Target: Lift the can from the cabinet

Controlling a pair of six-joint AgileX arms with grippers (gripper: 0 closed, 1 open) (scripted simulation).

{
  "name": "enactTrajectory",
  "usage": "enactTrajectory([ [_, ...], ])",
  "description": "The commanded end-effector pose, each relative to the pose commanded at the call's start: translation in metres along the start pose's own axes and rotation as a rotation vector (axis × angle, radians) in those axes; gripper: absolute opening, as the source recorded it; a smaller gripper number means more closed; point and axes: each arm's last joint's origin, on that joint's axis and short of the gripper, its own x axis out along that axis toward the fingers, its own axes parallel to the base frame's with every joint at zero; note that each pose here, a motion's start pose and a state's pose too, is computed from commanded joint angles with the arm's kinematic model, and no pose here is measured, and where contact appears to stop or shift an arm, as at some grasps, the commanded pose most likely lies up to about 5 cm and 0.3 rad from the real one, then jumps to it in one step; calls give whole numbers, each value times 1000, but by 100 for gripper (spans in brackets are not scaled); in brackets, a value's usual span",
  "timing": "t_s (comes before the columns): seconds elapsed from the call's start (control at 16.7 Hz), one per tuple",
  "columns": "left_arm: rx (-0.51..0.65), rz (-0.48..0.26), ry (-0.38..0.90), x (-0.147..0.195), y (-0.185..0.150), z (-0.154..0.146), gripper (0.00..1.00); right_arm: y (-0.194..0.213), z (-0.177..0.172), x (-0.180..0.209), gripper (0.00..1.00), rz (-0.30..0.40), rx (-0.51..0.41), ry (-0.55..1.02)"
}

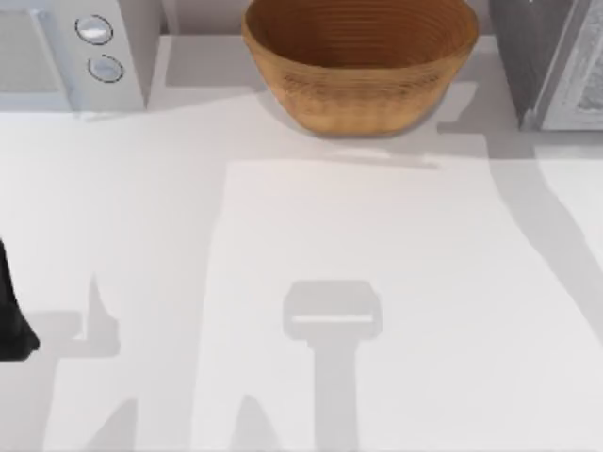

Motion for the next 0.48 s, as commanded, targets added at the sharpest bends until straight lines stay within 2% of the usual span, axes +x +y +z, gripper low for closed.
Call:
enactTrajectory([
  [0.48,0,0,0,0,0,0,100,-10,-4,-9,0,-18,5,-15],
])
